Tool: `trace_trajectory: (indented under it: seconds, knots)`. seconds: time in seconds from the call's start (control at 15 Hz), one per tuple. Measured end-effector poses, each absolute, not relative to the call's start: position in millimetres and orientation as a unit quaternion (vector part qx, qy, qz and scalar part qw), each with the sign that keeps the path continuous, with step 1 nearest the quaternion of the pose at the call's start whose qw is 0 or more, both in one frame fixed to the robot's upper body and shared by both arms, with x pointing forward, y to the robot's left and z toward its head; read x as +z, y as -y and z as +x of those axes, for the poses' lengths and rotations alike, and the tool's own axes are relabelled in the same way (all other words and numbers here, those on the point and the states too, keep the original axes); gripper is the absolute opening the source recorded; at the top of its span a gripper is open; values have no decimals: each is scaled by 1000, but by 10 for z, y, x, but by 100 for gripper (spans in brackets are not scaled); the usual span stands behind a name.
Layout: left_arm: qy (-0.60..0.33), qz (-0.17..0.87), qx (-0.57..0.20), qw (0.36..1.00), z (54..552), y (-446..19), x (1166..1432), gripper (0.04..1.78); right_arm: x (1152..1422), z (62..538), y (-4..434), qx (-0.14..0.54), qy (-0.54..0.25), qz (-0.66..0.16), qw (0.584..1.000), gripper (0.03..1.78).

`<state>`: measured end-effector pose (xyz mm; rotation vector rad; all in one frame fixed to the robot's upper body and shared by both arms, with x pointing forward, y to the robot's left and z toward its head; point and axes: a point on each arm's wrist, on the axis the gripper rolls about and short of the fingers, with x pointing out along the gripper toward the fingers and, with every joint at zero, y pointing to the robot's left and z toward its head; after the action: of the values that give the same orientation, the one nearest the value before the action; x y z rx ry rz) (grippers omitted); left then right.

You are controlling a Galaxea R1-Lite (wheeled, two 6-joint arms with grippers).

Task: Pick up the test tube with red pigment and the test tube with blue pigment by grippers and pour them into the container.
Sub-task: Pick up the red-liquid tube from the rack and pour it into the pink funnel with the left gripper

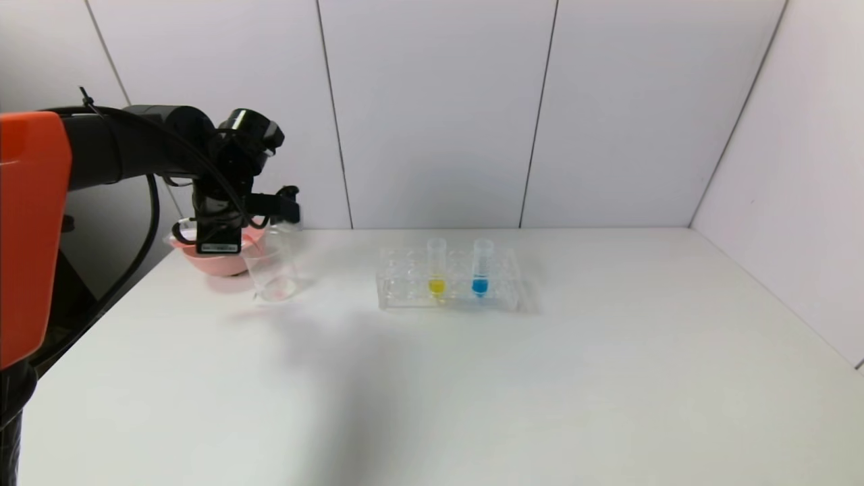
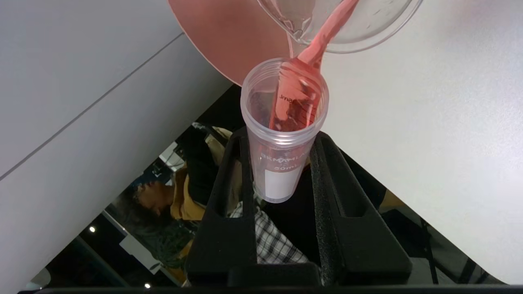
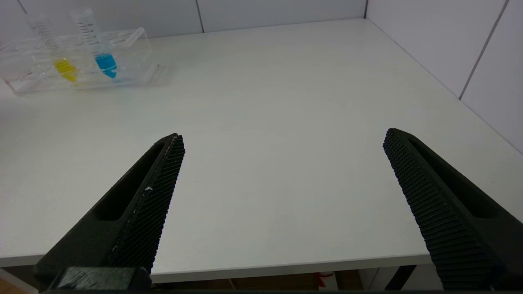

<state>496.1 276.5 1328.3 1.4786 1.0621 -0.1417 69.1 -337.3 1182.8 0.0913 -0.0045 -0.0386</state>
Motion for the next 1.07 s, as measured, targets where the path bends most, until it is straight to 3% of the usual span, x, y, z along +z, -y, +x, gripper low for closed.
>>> trace_trajectory:
  seconds: [1.07]
  knots:
    - [-472,653,-59,589,4939,-2674,13236,43,11828,691,3373,-19,2,46,999,177]
